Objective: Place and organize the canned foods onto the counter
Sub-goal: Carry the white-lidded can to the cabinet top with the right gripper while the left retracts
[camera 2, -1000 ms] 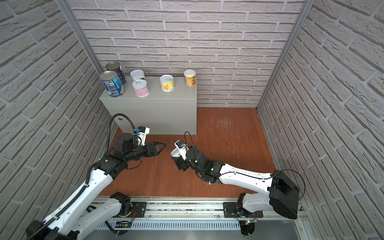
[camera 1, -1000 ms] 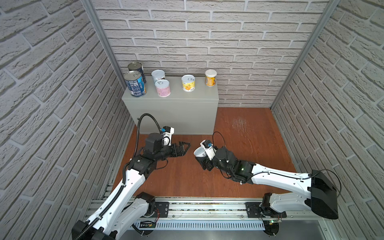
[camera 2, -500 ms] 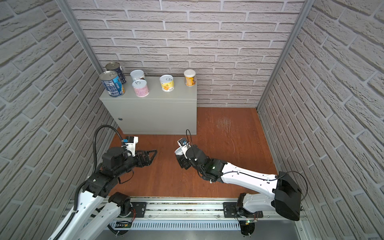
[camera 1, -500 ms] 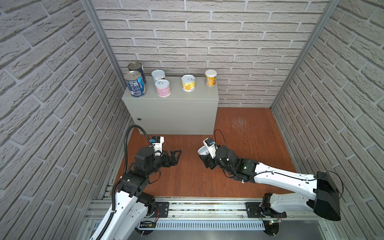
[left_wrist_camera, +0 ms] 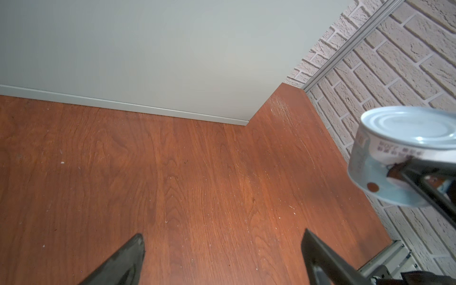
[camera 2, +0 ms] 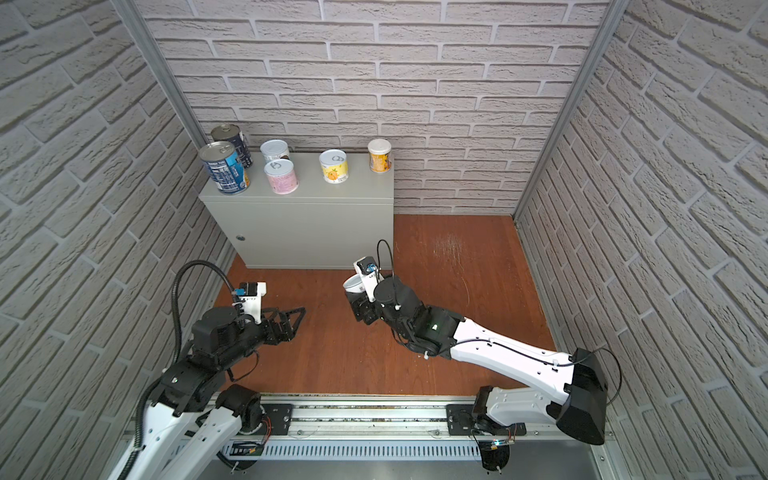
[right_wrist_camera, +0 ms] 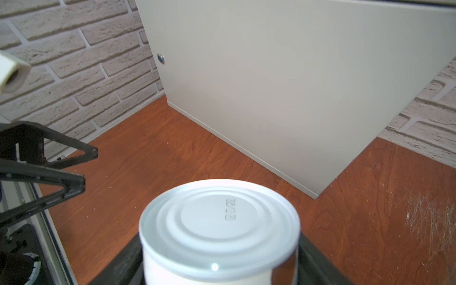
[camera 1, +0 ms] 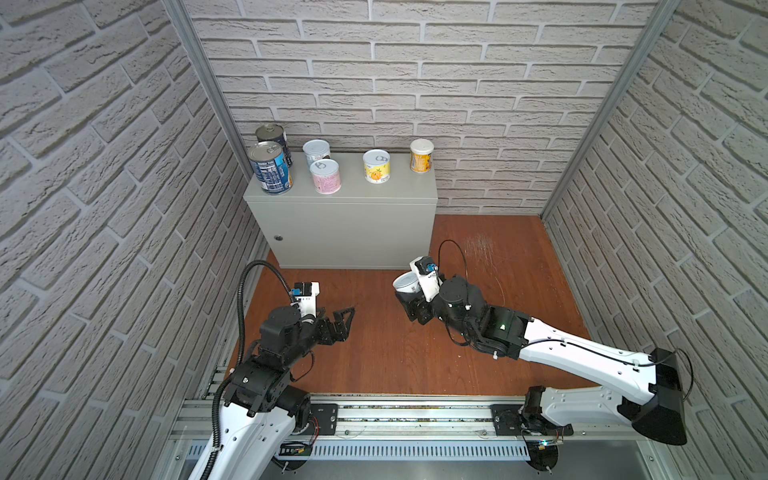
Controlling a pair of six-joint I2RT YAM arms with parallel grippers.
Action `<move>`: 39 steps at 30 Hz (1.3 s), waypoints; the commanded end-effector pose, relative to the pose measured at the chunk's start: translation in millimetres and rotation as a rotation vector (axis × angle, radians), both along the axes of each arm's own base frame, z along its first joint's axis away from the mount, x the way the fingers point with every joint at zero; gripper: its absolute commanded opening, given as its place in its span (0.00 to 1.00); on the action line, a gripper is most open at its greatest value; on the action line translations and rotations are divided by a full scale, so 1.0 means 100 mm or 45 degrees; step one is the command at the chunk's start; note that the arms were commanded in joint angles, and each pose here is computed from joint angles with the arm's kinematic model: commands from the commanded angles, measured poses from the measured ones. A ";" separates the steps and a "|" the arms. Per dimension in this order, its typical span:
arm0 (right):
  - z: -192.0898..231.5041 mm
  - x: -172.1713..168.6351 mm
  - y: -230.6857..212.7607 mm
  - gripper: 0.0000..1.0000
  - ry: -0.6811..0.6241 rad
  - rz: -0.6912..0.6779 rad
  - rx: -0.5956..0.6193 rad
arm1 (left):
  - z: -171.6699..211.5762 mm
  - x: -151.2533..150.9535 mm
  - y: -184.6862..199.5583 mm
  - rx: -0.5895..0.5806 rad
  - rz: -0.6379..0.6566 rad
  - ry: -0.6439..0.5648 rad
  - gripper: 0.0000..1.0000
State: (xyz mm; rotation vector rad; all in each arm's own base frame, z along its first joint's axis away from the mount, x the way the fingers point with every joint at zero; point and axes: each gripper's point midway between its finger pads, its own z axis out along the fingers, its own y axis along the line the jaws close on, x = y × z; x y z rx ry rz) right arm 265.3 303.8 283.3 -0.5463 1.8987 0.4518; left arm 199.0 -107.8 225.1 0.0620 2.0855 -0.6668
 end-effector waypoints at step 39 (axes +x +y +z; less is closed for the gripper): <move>2.54 1.32 -0.38 0.63 -0.618 -0.049 0.630 | 0.32 -0.29 0.25 0.071 0.038 -0.314 0.98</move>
